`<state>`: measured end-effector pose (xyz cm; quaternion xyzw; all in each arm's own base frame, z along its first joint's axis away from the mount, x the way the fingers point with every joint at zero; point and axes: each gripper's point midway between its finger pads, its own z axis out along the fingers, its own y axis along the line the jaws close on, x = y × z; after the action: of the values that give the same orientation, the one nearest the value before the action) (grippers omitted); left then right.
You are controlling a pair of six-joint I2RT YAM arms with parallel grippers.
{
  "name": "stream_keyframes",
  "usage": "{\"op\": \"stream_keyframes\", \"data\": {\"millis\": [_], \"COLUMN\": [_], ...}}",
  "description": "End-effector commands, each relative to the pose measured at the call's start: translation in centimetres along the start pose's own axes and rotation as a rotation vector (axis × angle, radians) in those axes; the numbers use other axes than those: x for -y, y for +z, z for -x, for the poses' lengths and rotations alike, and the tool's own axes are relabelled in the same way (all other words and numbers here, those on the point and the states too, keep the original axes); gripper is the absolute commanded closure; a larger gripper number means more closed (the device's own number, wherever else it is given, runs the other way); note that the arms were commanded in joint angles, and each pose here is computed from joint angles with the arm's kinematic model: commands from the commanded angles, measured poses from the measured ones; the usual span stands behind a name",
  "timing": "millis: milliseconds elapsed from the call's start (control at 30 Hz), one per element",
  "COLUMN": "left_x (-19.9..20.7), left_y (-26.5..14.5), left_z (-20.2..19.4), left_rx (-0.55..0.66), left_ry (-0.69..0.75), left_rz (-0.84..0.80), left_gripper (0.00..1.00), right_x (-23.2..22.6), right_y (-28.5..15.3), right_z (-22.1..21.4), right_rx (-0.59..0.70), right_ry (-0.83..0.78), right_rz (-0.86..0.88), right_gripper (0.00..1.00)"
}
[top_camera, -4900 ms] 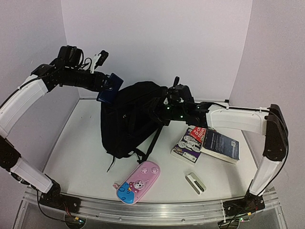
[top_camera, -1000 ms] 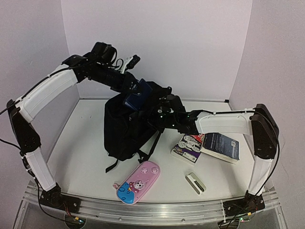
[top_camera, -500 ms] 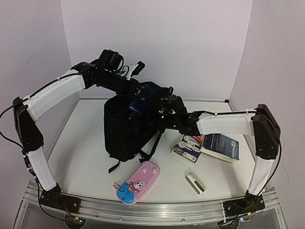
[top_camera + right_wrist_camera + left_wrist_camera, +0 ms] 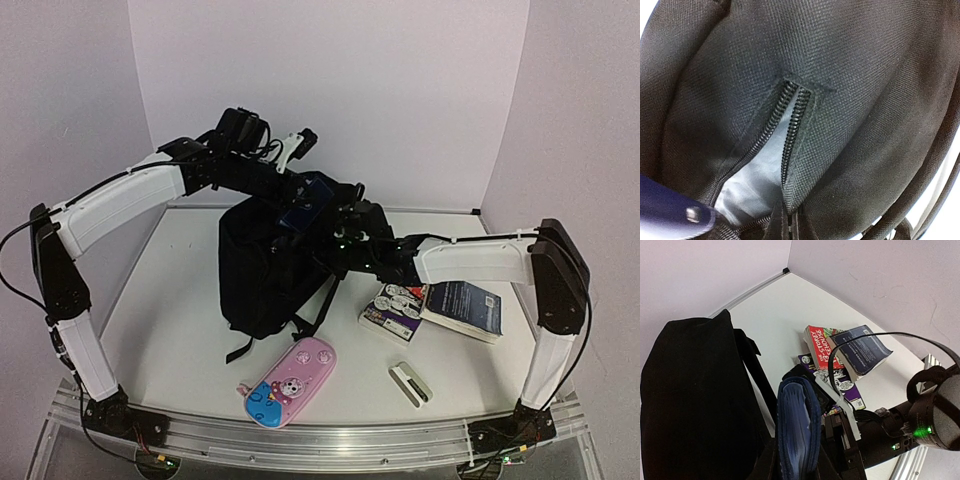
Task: Pack the student bag
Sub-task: Adjust the student bag at the center of the board.
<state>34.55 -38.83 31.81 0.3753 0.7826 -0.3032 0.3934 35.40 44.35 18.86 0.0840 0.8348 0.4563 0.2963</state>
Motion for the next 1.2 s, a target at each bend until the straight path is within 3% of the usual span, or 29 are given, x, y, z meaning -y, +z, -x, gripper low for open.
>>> {"op": "stream_keyframes", "data": {"millis": [0,233,700,1167], "left_x": [-1.4,-0.5,-1.8,-0.8], "left_y": [0.5,1.2,-0.3,-3.0], "left_z": [-1.7,-5.6,-9.6,-13.1], "left_rx": [-0.07,-0.254,-0.571,-0.688], "left_ry": [0.091,0.113,-0.077,-0.127], "left_rz": [0.119,0.127,0.254,0.242], "left_gripper": [1.0,1.0,1.0,1.0], "right_x": [-2.9,-3.4,-3.8,-1.4], "right_y": [-1.9,-2.2,-3.0,-3.5], "right_z": [1.1,1.5,2.7,4.2], "right_rx": [0.039,0.052,0.109,0.217], "right_ry": [-0.011,-0.014,-0.032,-0.032], "right_rz": [0.071,0.078,0.071,-0.026], "right_gripper": [1.0,1.0,1.0,1.0]}}
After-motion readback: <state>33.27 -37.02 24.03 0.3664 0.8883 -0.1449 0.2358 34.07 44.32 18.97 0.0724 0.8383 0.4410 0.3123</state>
